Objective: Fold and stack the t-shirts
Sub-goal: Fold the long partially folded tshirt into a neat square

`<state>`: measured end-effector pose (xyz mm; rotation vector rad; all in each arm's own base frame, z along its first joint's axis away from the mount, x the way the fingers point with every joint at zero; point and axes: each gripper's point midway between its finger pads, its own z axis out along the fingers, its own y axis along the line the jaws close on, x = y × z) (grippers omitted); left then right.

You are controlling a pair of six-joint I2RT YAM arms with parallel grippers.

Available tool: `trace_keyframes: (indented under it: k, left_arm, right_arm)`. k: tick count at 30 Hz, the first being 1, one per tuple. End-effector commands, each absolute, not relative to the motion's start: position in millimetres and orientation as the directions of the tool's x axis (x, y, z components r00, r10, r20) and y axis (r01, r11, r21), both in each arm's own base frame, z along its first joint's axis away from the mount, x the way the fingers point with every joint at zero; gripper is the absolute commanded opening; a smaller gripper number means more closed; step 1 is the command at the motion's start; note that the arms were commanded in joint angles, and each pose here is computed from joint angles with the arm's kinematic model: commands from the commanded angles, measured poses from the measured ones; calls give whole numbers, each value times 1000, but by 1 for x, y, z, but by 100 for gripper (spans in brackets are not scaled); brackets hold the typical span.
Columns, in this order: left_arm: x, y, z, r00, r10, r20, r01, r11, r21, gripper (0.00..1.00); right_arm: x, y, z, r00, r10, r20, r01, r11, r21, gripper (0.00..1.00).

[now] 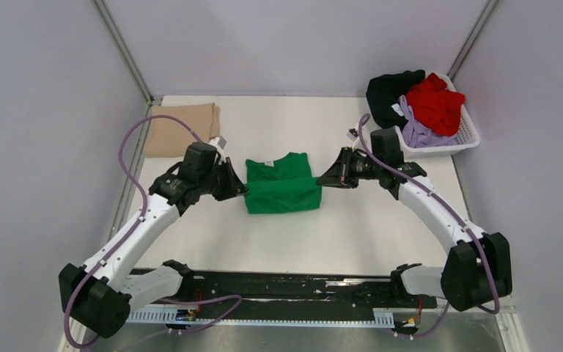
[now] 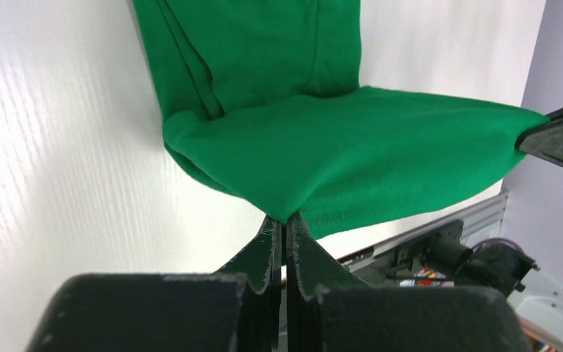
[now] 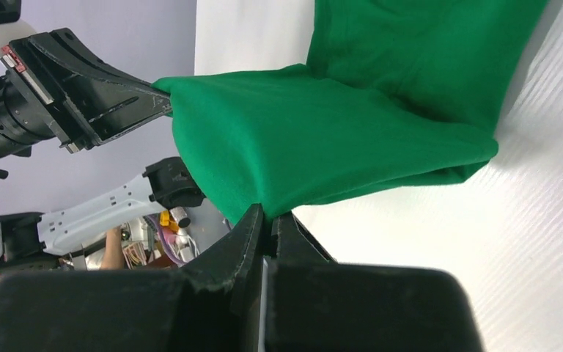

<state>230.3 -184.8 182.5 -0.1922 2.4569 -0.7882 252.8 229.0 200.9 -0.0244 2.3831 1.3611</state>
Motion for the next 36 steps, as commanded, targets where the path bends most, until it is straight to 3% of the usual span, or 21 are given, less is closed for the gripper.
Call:
trace_keyframes:
  k: [1, 18, 33, 35, 36]
  left_arm:
    - [269, -178, 204, -783, -344, -518, 32, 810, -586, 0]
    - [360, -148, 169, -783, -348, -515, -66, 870, -489, 0]
    - [430, -134, 89, -821, -404, -403, -226, 879, -420, 0]
    - [437, -134, 80, -825, -410, -389, -239, 877, -417, 4]
    - [440, -134, 77, -824, -413, -388, -243, 876, -416, 15]
  right_arm:
    - [289, 230, 227, -892, 204, -404, -267, 483, 834, 0]
    - [382, 222, 183, -917, 247, -313, -154, 506, 849, 0]
    - [472, 217, 110, -914, 291, -284, -69, 579, 812, 3]
    - [484, 218, 101, -912, 299, -282, -59, 584, 810, 6]
    - [490, 217, 96, -910, 310, -276, -44, 589, 807, 13]
